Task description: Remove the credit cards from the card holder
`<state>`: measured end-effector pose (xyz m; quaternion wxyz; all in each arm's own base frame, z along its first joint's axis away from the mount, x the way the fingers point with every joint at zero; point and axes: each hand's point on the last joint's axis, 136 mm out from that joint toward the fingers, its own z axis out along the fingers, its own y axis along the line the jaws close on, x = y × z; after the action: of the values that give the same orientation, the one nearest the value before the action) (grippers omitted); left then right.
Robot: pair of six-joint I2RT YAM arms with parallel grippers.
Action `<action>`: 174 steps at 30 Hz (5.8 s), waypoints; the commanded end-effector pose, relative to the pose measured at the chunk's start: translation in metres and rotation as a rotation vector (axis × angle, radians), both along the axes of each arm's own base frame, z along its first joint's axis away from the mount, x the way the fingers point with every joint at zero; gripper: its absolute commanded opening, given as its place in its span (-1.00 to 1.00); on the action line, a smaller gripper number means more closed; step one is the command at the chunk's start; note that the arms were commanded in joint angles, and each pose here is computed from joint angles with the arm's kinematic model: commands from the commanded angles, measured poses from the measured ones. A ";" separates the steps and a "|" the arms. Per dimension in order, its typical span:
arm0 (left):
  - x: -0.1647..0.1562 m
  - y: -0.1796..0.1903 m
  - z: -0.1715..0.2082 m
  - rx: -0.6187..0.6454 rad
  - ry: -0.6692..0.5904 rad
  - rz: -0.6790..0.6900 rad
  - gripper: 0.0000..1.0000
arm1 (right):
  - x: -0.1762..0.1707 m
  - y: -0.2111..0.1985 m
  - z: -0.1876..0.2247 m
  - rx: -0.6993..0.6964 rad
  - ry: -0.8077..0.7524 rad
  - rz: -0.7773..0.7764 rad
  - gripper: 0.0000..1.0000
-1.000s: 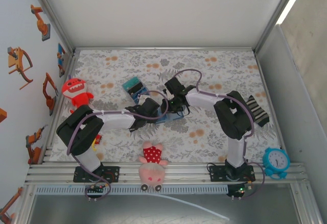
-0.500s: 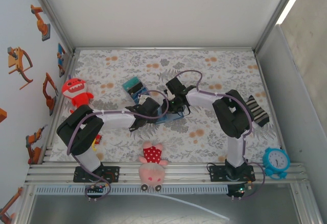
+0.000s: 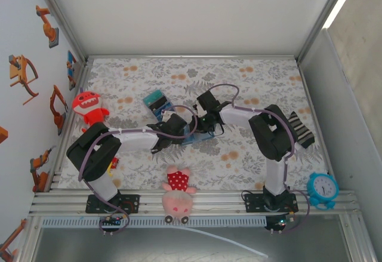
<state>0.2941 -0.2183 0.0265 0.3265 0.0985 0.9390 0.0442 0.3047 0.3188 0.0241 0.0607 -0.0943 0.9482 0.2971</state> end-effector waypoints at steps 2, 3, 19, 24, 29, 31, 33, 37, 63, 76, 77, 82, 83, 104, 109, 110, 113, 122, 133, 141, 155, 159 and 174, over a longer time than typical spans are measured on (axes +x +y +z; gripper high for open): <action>-0.009 0.004 -0.013 0.034 0.060 -0.010 0.94 | -0.005 0.013 0.010 0.133 0.028 0.006 -0.86; -0.009 0.004 -0.013 0.035 0.060 -0.009 0.94 | -0.005 0.014 0.012 0.154 0.029 0.005 -0.87; -0.009 0.002 -0.012 0.036 0.060 -0.014 0.94 | -0.013 0.024 0.026 0.337 0.056 0.033 -0.72; -0.009 0.002 -0.011 0.038 0.059 -0.016 0.94 | -0.014 0.023 0.026 0.346 0.057 0.033 -0.78; -0.009 0.002 -0.010 0.039 0.056 -0.014 0.94 | -0.010 0.016 0.026 0.343 0.046 0.009 -0.93; -0.010 0.003 -0.010 0.044 0.058 -0.014 0.94 | -0.008 0.013 0.027 0.344 0.040 0.000 -1.00; -0.010 0.004 -0.009 0.048 0.058 -0.013 0.94 | -0.006 0.009 0.027 0.339 0.031 -0.013 -1.00; -0.009 0.006 -0.008 0.058 0.053 -0.008 0.94 | -0.002 0.002 0.029 0.327 0.012 -0.035 -1.00; -0.001 0.000 0.012 0.049 0.004 -0.033 0.94 | 0.015 -0.030 0.028 0.189 -0.053 -0.079 -1.00; 0.014 -0.028 0.030 -0.020 -0.043 -0.095 0.94 | 0.016 -0.027 0.031 0.203 -0.048 -0.070 -1.00; 0.015 -0.030 0.028 -0.017 -0.039 -0.102 0.94 | 0.016 -0.026 0.031 0.204 -0.047 -0.069 -1.00; 0.017 -0.038 0.020 -0.013 -0.021 -0.127 0.94 | 0.016 -0.026 0.033 0.209 -0.047 -0.067 -1.00; 0.017 -0.038 0.019 -0.008 -0.016 -0.127 0.94 | 0.016 -0.026 0.033 0.211 -0.045 -0.068 -1.00; 0.010 -0.028 -0.002 0.046 0.039 -0.114 0.94 | 0.009 -0.007 0.045 0.409 -0.024 -0.051 -0.67; 0.011 -0.029 0.000 0.040 0.034 -0.114 0.94 | 0.009 -0.007 0.037 0.399 -0.015 -0.053 -0.80; 0.011 -0.029 0.000 0.042 0.035 -0.113 0.94 | 0.010 -0.006 0.037 0.399 -0.017 -0.054 -0.84; 0.010 -0.028 0.000 0.046 0.034 -0.111 0.94 | 0.011 -0.010 0.037 0.374 -0.034 -0.056 -0.98; 0.006 -0.020 -0.002 0.066 0.037 -0.102 0.94 | 0.021 -0.040 0.044 0.208 -0.120 -0.058 -1.00; 0.007 -0.018 0.014 0.057 0.011 -0.107 0.94 | 0.027 -0.071 0.064 0.143 -0.199 -0.070 -1.00; 0.011 -0.031 0.055 -0.024 -0.062 -0.182 0.94 | 0.014 -0.072 0.094 0.166 -0.284 0.019 -1.00; -0.012 -0.082 0.141 -0.367 -0.063 -0.679 0.77 | -0.039 -0.057 0.165 0.380 -0.431 0.299 -1.00; -0.023 -0.089 0.160 -0.426 -0.061 -0.795 0.71 | -0.056 -0.055 0.177 0.421 -0.456 0.377 -1.00; -0.070 -0.110 0.179 -0.545 0.044 -1.094 0.05 | -0.084 -0.043 0.195 0.519 -0.489 0.541 -1.00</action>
<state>0.2369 -0.3218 0.1897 0.3053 0.4520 0.7652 -0.3420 0.2298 0.2703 0.2111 0.2295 -0.3609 0.7630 0.4847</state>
